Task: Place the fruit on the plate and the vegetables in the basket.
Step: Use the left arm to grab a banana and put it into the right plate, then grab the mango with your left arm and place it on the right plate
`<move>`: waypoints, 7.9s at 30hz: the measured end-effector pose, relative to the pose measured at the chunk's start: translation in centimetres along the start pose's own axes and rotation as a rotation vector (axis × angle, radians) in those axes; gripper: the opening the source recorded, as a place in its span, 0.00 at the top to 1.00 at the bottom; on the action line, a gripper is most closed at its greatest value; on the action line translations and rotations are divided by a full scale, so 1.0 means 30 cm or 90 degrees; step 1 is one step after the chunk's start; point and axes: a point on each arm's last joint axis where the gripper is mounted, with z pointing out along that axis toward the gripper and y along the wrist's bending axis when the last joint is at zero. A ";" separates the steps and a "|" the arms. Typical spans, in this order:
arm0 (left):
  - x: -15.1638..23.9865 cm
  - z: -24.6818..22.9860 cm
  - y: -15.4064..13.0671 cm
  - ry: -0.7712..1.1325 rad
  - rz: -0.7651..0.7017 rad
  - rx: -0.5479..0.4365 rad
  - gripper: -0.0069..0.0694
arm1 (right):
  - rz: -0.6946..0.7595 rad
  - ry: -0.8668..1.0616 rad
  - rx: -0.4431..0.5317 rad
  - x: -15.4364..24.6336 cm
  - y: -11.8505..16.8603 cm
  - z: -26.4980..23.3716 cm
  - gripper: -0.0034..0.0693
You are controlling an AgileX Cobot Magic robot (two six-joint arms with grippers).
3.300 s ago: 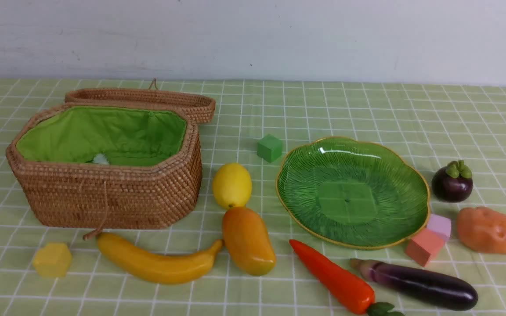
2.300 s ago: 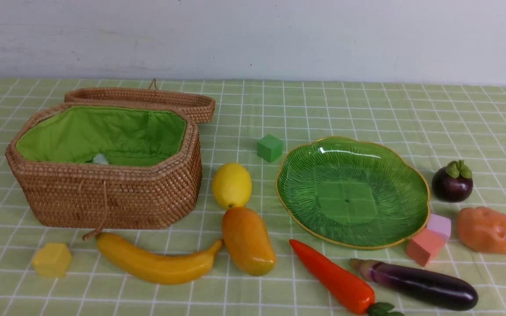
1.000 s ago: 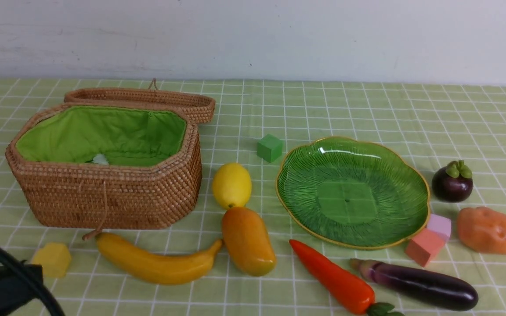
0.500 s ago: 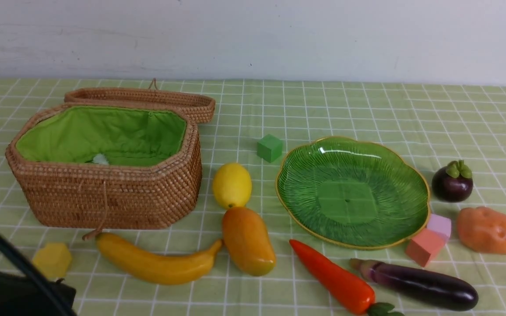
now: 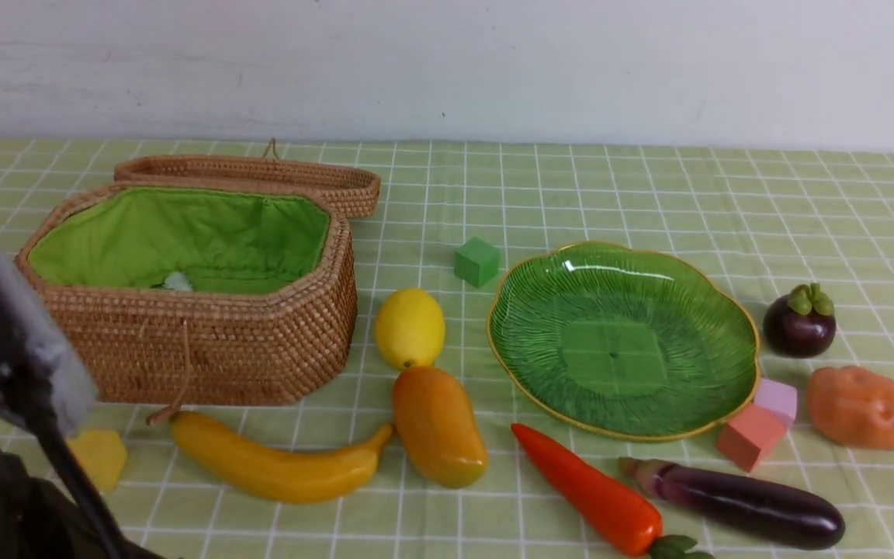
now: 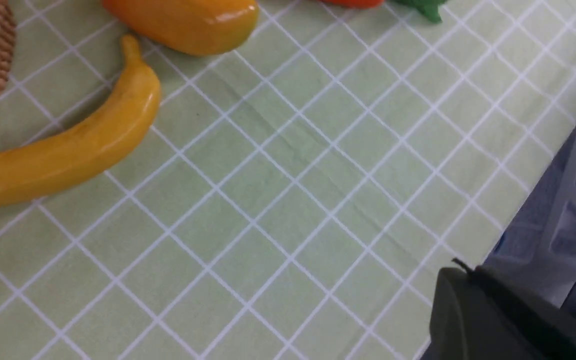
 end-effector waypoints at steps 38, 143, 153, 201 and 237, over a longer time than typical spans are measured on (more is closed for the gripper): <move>-0.103 0.609 0.298 0.199 0.381 -0.138 0.35 | -0.150 -0.039 -0.054 0.000 0.053 -0.071 0.93; -0.821 0.408 0.048 0.016 -0.017 -0.075 0.93 | 0.050 -0.045 0.183 -0.002 -0.062 -0.083 0.88; -0.669 0.426 0.075 0.130 -0.118 -0.134 0.93 | 0.042 -0.051 0.123 -0.007 -0.034 -0.076 0.87; -0.359 0.979 0.227 0.173 -0.303 -0.274 0.23 | -0.074 -0.028 -0.037 0.003 0.043 -0.070 0.84; -0.718 1.141 0.161 -0.084 0.019 -0.085 0.17 | 0.049 -0.029 0.153 0.004 -0.047 -0.079 0.83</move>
